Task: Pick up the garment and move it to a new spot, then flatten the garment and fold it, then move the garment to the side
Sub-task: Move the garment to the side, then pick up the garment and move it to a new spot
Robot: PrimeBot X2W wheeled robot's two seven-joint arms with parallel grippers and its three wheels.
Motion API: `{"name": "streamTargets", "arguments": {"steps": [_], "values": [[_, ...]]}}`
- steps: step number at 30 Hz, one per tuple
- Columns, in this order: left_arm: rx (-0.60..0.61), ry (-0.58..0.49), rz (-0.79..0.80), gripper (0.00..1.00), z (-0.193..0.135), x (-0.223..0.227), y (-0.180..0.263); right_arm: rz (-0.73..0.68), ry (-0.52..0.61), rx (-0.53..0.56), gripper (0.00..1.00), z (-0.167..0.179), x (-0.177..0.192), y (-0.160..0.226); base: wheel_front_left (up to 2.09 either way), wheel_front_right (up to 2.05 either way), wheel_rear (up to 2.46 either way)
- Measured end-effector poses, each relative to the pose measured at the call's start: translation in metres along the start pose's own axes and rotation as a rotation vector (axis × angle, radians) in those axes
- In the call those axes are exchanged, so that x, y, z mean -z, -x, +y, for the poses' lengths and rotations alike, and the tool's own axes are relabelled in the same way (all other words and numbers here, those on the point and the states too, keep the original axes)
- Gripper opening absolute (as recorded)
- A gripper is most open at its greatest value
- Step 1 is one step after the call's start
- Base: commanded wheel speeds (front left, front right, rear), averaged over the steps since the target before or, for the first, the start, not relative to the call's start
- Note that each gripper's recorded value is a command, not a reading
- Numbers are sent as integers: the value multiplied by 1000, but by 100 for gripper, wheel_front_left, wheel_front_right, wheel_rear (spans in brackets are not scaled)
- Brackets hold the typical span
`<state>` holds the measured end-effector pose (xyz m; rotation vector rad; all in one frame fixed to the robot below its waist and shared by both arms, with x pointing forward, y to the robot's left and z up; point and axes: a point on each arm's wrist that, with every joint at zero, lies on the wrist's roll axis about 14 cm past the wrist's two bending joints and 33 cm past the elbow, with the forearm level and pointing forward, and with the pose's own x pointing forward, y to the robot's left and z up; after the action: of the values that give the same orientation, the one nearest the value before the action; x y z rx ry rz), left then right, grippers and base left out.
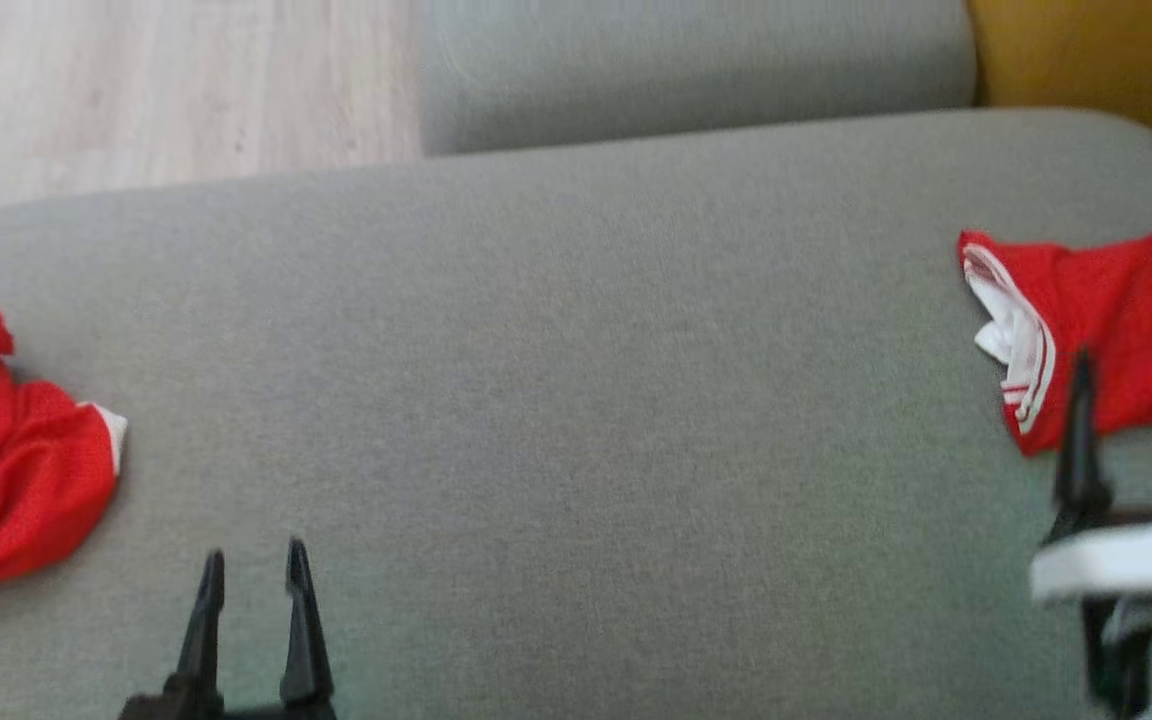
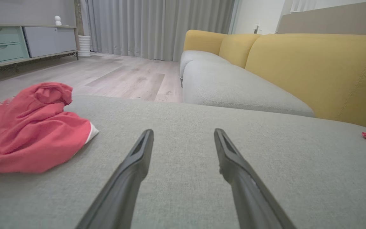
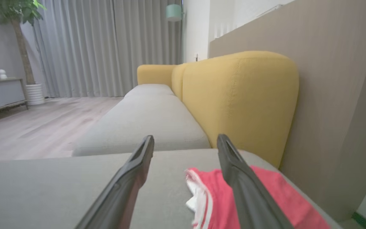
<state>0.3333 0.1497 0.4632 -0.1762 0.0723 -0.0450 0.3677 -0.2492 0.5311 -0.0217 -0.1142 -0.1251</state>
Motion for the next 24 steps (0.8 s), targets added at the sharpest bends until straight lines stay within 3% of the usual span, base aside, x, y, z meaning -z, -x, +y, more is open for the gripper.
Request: {"name": "streamTargets", "arguments": {"steps": [8, 24], "values": [[-41, -4, 29, 100, 15, 11, 26, 156, -34, -115, 100, 42, 52, 56, 0, 0, 0], [-54, -7, 46, 100, 21, 17, 31, 166, -70, -141, 100, 53, 58, 56, 0, 0, 0]]}}
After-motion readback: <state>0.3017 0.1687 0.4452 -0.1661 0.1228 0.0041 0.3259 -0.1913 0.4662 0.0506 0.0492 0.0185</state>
